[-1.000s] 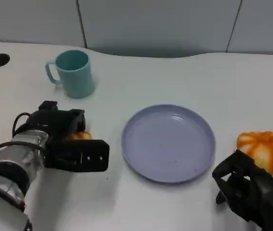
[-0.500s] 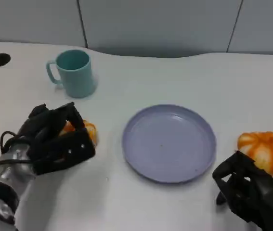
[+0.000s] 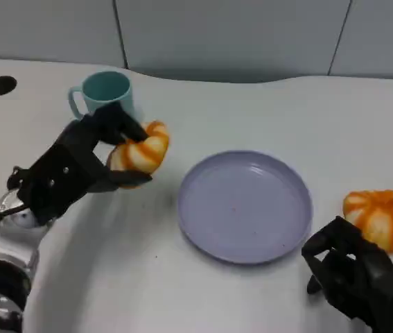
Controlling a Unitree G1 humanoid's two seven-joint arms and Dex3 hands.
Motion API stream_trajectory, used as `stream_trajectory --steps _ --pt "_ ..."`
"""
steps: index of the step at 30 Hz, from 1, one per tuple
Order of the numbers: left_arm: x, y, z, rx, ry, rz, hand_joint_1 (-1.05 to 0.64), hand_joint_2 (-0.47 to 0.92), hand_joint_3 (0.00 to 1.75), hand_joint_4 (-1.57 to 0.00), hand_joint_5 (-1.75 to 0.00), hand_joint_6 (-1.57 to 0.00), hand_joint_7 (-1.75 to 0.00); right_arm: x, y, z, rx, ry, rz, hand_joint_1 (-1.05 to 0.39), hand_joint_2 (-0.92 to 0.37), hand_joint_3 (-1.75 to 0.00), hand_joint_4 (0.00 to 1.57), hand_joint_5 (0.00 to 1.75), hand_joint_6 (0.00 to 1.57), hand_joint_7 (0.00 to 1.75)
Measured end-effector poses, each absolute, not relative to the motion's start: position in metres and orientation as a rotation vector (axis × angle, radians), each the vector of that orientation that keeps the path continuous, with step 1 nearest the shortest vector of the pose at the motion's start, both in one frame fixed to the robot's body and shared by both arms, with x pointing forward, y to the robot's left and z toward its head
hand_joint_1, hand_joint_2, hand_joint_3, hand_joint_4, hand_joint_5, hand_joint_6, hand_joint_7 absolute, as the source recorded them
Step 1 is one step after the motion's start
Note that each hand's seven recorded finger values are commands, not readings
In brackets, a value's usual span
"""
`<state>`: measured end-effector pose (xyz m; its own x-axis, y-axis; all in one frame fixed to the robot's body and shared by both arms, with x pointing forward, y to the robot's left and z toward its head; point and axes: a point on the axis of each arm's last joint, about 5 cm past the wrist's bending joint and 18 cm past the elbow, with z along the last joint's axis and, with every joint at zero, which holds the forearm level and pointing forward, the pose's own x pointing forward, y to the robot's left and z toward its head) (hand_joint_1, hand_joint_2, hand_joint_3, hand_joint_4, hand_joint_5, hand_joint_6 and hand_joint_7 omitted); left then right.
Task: Grasp the bread from the table and place it into the plate.
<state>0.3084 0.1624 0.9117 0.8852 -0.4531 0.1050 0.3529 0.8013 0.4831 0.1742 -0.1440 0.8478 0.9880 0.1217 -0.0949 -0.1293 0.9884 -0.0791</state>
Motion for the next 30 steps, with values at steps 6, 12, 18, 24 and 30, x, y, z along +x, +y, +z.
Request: stream_trajectory --steps 6,12,18,24,30 --pt "0.314 0.133 0.929 0.481 -0.354 -0.552 -0.12 0.86 0.09 -0.85 -1.75 -0.67 -1.75 0.176 -0.143 0.848 -0.084 0.087 0.127 -0.25 -0.92 -0.36 0.57 1.75 0.38 1.75" --pt "0.317 0.101 0.942 0.593 -0.43 -0.664 -0.13 0.84 0.09 -0.9 -1.75 -0.66 -1.75 0.177 -0.143 0.848 -0.086 0.087 0.128 -0.25 -0.92 -0.37 0.58 1.75 0.37 1.75" --pt "0.32 0.068 0.947 0.748 -0.45 -0.753 -0.13 0.83 0.09 -0.93 -1.75 -0.68 -1.75 0.178 -0.14 0.848 -0.097 0.085 0.143 -0.26 -0.92 -0.37 0.56 1.75 0.38 1.75" --pt "0.321 0.06 0.943 0.849 -0.423 -0.757 -0.16 0.84 0.1 -0.9 -1.75 -0.65 -1.75 0.177 -0.139 0.848 -0.102 0.09 0.145 -0.27 -0.92 -0.37 0.57 1.75 0.37 1.75" --pt "0.322 0.052 0.937 1.125 -0.417 -0.796 -0.4 0.85 0.05 -0.43 -1.56 -0.35 -1.46 0.176 -0.134 0.849 -0.088 0.107 0.153 -0.27 -0.92 -0.37 0.58 1.75 0.38 1.75"
